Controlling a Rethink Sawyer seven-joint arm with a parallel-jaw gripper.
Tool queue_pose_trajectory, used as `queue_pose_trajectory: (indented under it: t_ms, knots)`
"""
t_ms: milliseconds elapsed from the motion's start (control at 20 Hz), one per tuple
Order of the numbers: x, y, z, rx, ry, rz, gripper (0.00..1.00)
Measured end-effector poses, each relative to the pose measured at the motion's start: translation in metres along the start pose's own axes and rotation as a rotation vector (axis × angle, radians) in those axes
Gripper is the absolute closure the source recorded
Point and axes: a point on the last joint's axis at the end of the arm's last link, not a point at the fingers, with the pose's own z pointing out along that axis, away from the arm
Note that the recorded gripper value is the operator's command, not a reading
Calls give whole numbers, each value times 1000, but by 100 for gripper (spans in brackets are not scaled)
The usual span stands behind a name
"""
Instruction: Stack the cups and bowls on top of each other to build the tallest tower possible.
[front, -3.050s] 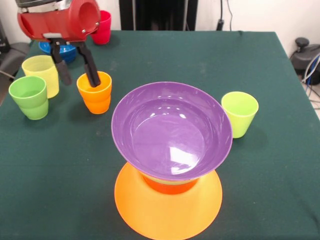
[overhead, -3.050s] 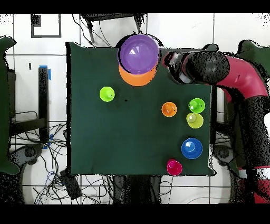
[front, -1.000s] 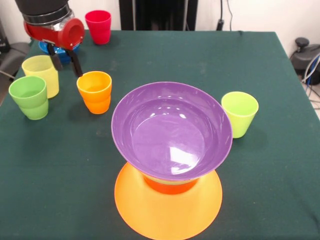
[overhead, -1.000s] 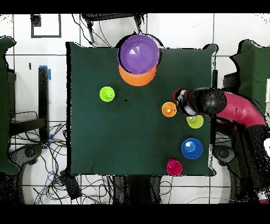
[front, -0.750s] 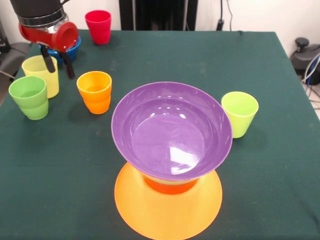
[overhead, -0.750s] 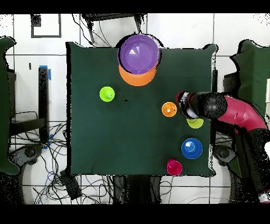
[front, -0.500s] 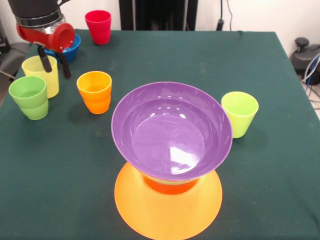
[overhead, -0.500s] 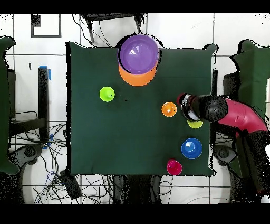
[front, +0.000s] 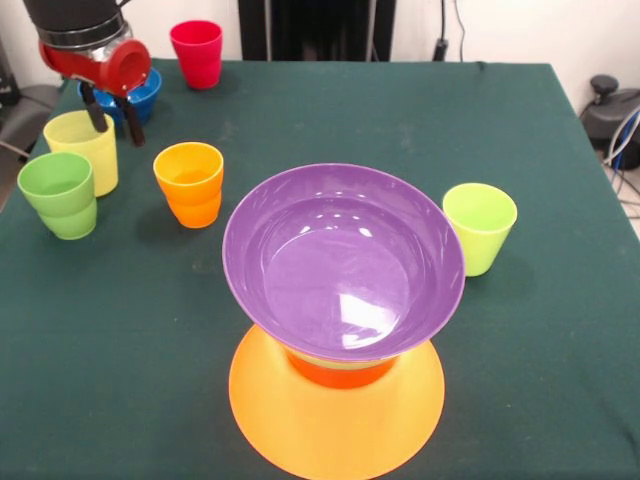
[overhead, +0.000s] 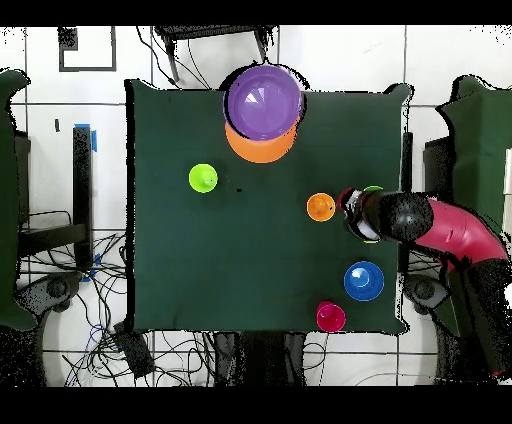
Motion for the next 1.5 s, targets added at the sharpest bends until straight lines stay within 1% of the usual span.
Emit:
queue_pose_trajectory:
  t_ms: [350, 650, 750, 800, 950, 1150, 1500]
  knots:
    - [17, 1, -1, 6, 24, -12, 0]
    - [20, 2, 3, 0, 25, -14, 0]
    - [20, 3, 5, -4, 19, -14, 0]
    - [18, 4, 7, -13, 2, -14, 0]
    - [16, 6, 10, -25, -20, -14, 0]
    - [16, 10, 15, -39, -41, -15, 0]
    - [13, 17, 16, -51, -71, -24, 0]
